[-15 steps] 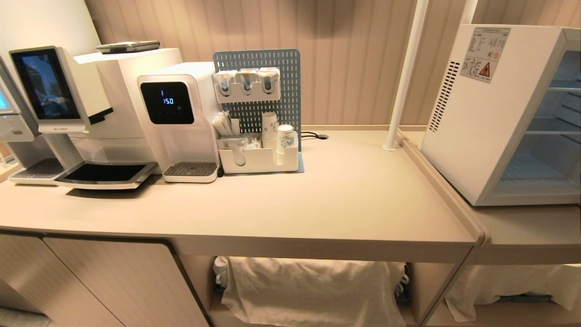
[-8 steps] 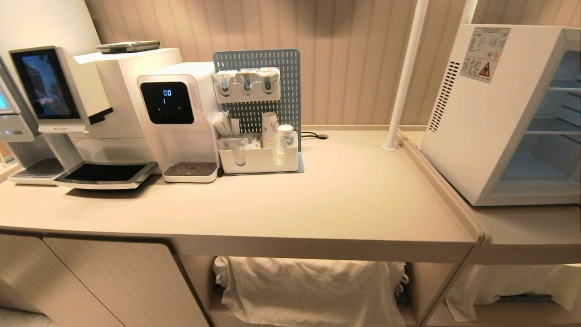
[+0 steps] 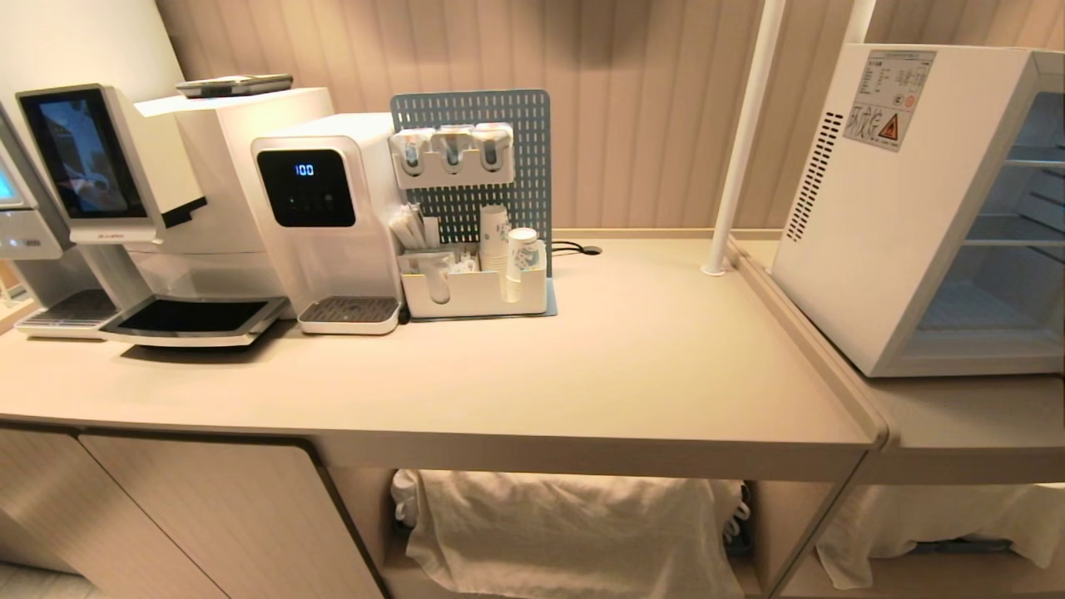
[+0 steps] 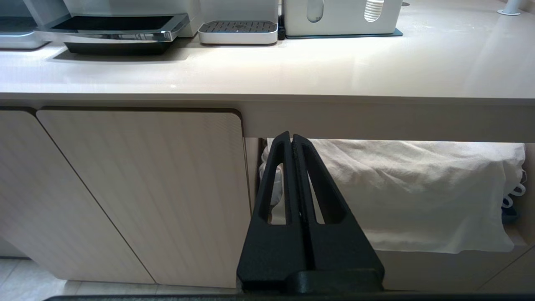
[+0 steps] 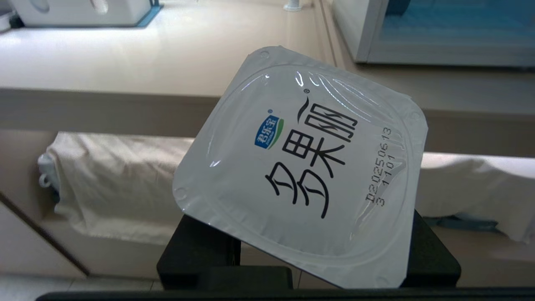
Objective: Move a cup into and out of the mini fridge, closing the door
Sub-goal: Put the yoghurt in the freezer
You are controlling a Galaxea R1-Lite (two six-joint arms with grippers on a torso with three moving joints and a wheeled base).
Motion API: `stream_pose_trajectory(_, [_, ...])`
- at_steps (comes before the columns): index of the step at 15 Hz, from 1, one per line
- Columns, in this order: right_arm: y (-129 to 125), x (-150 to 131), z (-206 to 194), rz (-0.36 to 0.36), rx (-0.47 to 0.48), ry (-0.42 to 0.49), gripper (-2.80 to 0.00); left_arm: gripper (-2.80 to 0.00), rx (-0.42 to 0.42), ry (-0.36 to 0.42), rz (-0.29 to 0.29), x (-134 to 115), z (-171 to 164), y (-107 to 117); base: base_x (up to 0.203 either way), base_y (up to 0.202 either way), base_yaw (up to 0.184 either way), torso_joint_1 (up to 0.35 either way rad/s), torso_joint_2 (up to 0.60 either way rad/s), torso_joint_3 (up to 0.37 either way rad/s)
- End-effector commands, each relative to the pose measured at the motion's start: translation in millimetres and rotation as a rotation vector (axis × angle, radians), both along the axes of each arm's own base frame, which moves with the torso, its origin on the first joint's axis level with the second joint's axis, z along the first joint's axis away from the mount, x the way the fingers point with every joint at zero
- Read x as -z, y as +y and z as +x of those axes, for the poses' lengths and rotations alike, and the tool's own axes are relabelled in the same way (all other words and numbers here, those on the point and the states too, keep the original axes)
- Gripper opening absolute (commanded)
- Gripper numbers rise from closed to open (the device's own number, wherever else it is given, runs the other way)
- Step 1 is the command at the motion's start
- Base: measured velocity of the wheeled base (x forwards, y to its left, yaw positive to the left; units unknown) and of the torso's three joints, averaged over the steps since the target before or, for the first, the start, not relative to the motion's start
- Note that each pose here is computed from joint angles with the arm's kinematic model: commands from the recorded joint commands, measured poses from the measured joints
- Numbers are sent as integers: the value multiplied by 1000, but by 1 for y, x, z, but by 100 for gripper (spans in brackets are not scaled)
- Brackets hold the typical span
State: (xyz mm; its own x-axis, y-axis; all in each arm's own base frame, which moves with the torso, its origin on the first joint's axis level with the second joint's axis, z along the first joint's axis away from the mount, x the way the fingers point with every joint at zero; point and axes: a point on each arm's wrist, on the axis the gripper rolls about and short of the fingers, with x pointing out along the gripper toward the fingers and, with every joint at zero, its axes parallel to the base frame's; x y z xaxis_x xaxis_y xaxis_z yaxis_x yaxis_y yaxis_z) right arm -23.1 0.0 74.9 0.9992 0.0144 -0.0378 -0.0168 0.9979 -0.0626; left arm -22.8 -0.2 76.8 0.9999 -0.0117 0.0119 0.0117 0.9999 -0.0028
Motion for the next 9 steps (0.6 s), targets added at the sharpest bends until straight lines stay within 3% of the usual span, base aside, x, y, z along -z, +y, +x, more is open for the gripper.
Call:
stream_pose_trajectory(1, [0,0,0,2,2,-21,-280,-280,1,-2,3,0,0,0,0,0,0,0,0,0])
stream_pose_trajectory(5, [0,-1,0,-1,-1,-21,-280,-280,-1,4,6,0,0,0,12,-15,-1,-1,-1,1])
stream_pose_trajectory(9, [0,0,0,0,-1,-19,-280,-280,-3,6,14,0,0,0,144,-165,3,2,2,2])
